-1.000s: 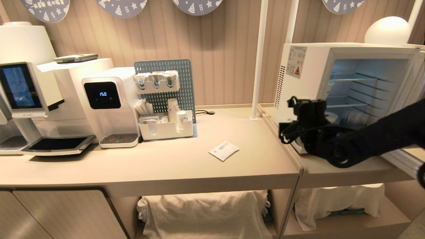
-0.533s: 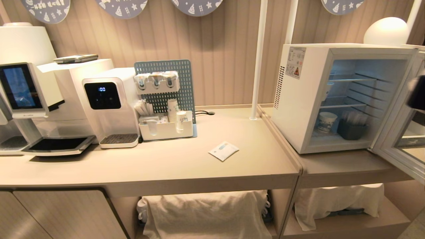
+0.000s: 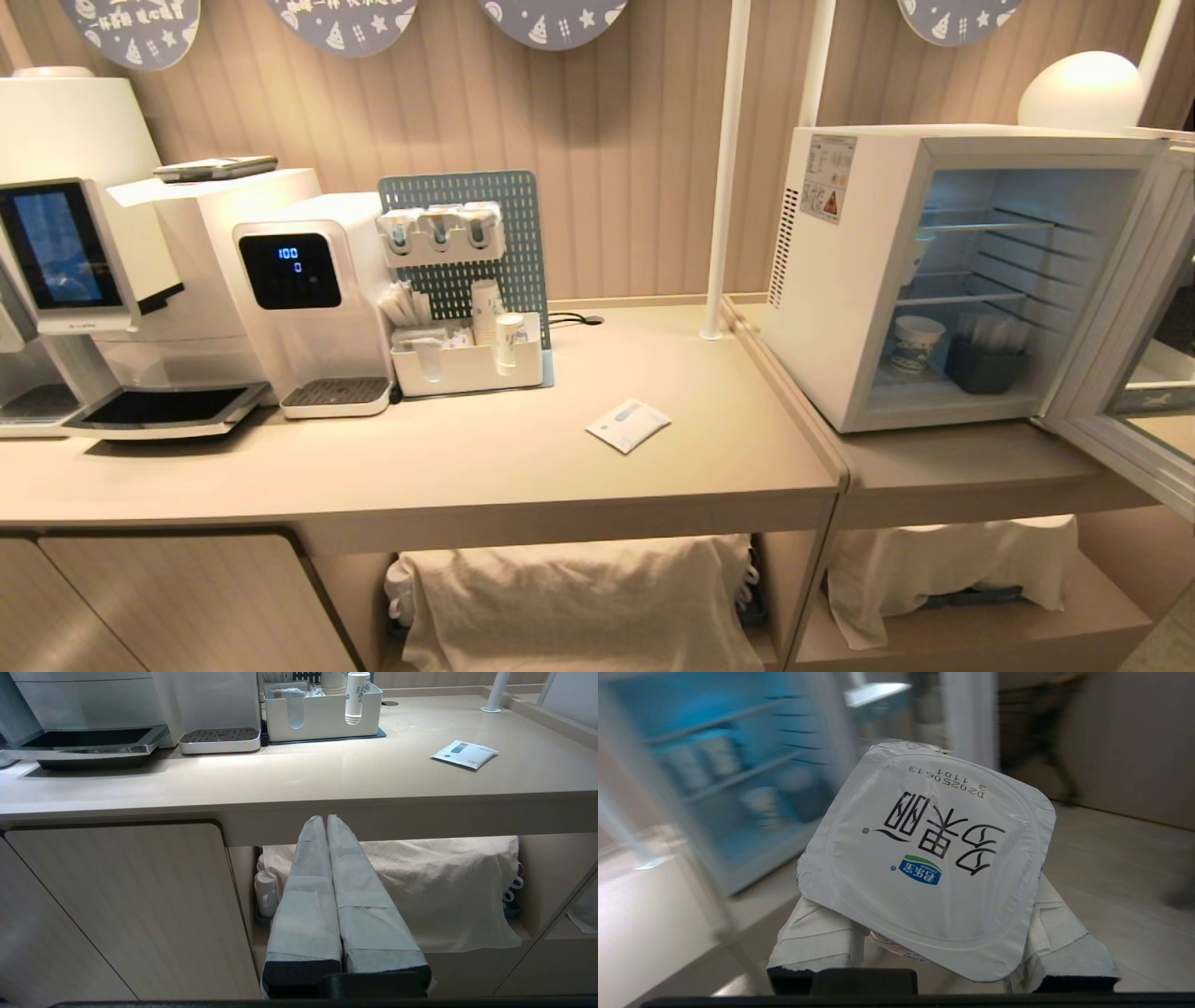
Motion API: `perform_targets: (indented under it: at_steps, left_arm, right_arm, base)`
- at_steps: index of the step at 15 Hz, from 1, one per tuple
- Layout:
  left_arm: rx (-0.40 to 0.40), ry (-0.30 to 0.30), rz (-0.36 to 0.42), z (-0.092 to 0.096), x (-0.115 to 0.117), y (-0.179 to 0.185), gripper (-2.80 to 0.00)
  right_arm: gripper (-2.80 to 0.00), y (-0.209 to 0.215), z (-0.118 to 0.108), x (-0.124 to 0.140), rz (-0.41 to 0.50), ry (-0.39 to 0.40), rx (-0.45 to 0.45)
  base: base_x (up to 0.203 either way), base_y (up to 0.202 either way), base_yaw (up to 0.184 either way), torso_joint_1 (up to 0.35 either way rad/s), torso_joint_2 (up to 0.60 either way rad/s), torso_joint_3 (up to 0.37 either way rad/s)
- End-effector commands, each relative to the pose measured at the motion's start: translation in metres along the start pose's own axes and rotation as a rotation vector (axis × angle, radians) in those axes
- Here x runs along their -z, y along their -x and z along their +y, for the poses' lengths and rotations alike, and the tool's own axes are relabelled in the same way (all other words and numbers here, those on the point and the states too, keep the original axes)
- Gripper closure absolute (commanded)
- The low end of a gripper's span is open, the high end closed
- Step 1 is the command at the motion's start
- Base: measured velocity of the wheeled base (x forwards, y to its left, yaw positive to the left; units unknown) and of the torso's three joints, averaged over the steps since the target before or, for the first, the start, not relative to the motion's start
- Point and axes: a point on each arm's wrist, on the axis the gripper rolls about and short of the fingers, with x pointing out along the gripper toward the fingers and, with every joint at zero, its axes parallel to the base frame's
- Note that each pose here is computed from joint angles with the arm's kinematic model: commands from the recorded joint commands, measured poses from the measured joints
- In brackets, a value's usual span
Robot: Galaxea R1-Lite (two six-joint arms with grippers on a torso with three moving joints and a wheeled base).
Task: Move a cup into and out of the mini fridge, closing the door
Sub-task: Put the yoghurt in the freezer
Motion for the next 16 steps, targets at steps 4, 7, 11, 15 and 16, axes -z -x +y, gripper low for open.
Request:
perform_targets:
  at_steps: [4,7,11,15,16]
  left_arm:
    - [-0.002,0.000,0.003,0.000,0.000,0.000,0.00]
    - [-0.002,-0.003,0.002,0.000,0.000,0.000,0.00]
    - [-0.003,-0.009,0.001,0.000,0.000,0.000,0.00]
    - [-0.005,-0.015,0.006,0.000,0.000,0.000,0.00]
    - [-0.005,-0.015,0.006,0.000,0.000,0.000,0.00]
  right_arm:
    - [0.00,0.013,0.005,0.099,0.006,-0.017,-0.604]
    - [0.00,0.012,0.009,0.126,0.149,0.074,-0.723]
    - [0.00,0.014,0.008,0.125,0.179,0.101,-0.722]
    - [0.00,0.014,0.008,0.125,0.181,0.101,-0.722]
    - [0.00,0.014,0.008,0.125,0.181,0.101,-0.722]
  base:
    - [0.000,0.000,0.000,0.000,0.00,0.000]
    - [0.000,0.000,0.000,0.000,0.00,0.000]
    - [0.000,0.000,0.000,0.000,0.00,0.000]
    - [0.000,0.000,0.000,0.000,0.00,0.000]
    - [0.000,0.000,0.000,0.000,0.00,0.000]
